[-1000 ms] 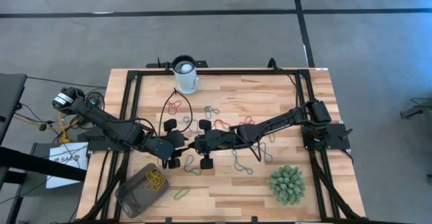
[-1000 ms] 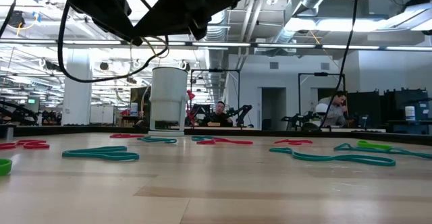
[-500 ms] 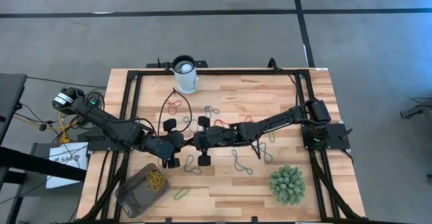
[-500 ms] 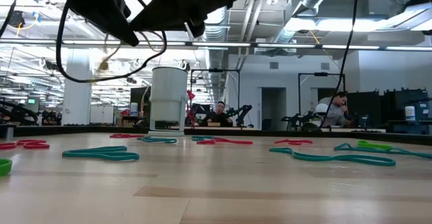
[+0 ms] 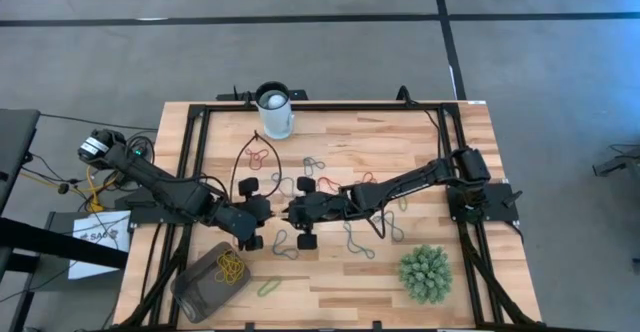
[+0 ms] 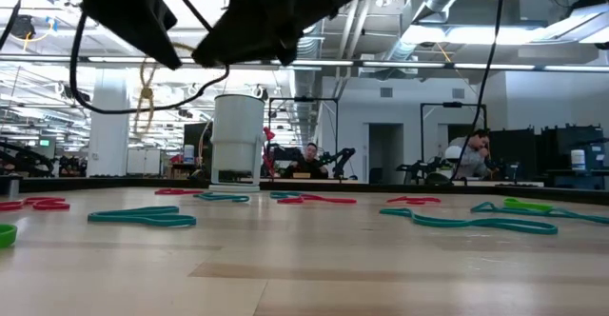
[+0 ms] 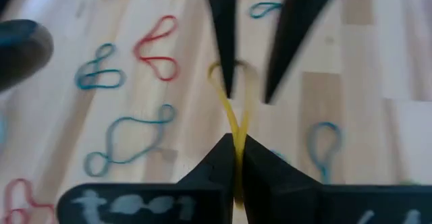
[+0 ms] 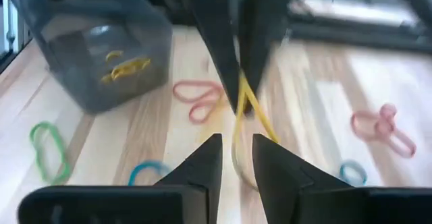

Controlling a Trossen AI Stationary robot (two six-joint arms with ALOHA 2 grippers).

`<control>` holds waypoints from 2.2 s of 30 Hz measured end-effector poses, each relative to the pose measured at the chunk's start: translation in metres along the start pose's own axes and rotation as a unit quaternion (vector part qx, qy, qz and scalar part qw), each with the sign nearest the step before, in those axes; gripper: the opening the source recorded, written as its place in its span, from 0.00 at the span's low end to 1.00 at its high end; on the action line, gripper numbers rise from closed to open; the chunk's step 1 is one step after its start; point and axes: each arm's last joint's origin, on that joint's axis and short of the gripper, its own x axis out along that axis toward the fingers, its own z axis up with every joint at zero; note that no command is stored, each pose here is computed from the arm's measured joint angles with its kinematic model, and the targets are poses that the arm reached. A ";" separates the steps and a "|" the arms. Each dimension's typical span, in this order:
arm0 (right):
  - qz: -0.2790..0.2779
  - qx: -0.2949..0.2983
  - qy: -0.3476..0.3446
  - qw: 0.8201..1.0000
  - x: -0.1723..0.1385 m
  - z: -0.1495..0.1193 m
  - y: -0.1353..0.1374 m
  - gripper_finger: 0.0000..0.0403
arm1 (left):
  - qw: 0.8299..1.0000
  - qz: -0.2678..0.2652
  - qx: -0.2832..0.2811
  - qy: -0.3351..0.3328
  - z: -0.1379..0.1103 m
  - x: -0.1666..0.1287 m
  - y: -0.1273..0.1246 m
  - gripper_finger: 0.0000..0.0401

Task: Pick and place items into bin
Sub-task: Put the yellow rubber band into the black bin

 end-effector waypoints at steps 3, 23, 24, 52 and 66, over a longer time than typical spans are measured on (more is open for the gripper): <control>0.001 0.013 0.034 0.999 0.000 -0.007 0.001 0.20 | 1.000 -0.025 -0.004 0.017 0.001 -0.010 -0.008 0.00; 0.002 0.059 0.075 0.995 -0.003 -0.015 0.008 0.19 | 0.974 -0.182 -0.030 0.129 -0.061 -0.085 -0.081 0.00; 0.002 0.059 0.077 0.995 -0.003 -0.015 0.008 0.19 | 0.977 -0.175 -0.033 0.121 -0.064 -0.085 -0.081 0.00; -0.003 0.064 0.076 0.995 -0.001 -0.015 0.002 0.19 | 0.966 -0.136 -0.154 0.157 -0.136 -0.016 -0.059 0.13; -0.002 0.063 0.076 0.995 -0.002 -0.015 0.003 0.19 | 0.948 -0.181 -0.184 0.187 -0.135 -0.011 -0.061 0.22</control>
